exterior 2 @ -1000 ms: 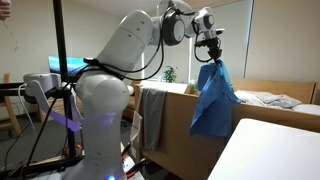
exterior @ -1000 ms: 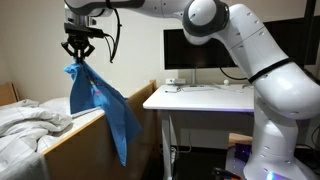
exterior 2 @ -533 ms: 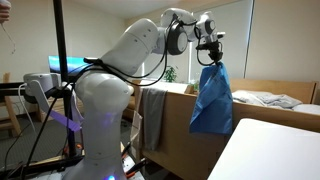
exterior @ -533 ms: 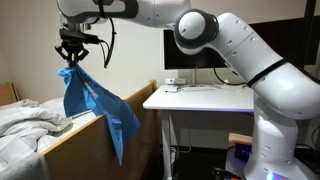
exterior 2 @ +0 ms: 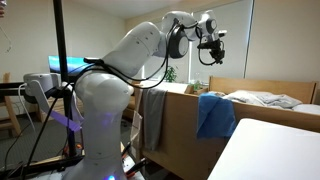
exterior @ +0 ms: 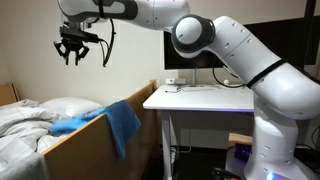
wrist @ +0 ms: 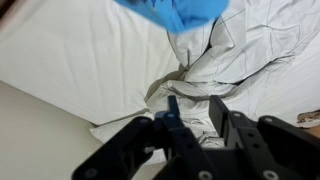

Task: Put the blue cloth on the edge of the bed

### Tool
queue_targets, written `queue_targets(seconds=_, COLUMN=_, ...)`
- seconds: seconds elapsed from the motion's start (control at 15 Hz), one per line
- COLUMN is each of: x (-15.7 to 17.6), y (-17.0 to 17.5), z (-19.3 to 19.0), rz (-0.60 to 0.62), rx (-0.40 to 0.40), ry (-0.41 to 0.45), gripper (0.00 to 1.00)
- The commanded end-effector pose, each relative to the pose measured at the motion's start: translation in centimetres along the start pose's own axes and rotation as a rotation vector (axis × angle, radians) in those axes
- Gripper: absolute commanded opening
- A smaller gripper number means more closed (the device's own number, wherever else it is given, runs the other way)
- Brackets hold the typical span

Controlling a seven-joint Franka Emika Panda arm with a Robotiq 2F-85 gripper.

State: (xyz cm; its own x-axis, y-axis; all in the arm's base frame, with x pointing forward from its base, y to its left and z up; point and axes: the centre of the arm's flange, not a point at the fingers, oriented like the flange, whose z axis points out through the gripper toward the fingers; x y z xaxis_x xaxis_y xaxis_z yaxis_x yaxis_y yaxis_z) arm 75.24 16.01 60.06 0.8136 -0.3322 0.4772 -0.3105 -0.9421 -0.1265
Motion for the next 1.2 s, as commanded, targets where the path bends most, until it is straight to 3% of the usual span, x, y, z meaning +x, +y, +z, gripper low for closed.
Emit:
queue_targets(seconds=0.0, x=1.7, y=-0.5, z=-0.8, rz=-0.018, rx=0.016, ry=0.019, gripper=0.69)
queue_targets(seconds=0.33, x=1.6, y=-0.3, z=-1.5, rz=-0.012, rx=0.018, ry=0.030, gripper=0.98)
queue_targets(seconds=0.67, x=0.5, y=0.2, z=-3.3, rz=-0.002, rx=0.002, ry=0.049, gripper=1.00)
queue_targets(seconds=1.13, x=-2.5, y=1.5, z=-7.7, rz=0.060, rx=-0.129, ry=0.069, gripper=1.00)
